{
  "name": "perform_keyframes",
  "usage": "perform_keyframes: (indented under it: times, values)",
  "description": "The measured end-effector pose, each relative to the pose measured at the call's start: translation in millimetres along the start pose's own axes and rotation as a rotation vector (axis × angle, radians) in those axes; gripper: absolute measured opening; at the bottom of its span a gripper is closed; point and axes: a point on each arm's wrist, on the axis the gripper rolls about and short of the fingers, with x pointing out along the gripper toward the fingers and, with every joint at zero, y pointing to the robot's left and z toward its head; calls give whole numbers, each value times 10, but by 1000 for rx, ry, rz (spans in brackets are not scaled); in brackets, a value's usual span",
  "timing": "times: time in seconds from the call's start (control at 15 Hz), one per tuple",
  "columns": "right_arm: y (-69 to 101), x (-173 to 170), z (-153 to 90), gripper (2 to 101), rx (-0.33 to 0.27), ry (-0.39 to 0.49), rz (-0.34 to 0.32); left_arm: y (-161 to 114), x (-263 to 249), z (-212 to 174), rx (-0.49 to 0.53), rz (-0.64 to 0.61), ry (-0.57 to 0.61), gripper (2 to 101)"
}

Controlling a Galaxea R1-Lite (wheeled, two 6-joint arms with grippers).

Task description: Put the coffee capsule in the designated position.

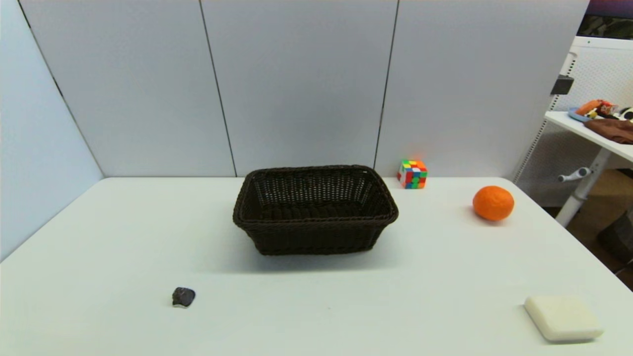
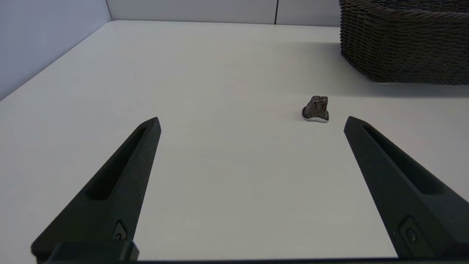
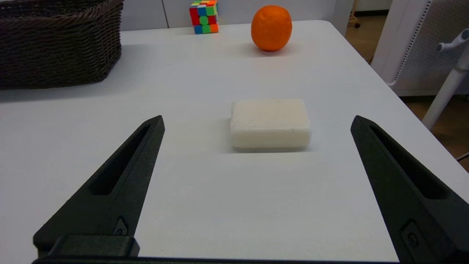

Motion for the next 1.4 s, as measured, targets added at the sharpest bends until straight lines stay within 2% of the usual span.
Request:
perform_keyframes:
  times: [1.0,1.27,1.4]
  values:
    - [0,0,-1,1005,0,1,0,-1,0,5,6,-3,0,1012]
    - [0,0,0,1005,0,0,0,-4,24,262,47,-20,12,1012]
    - [0,0,0,1005,0,0,-1,-6,100,444,92,-72,53,1012]
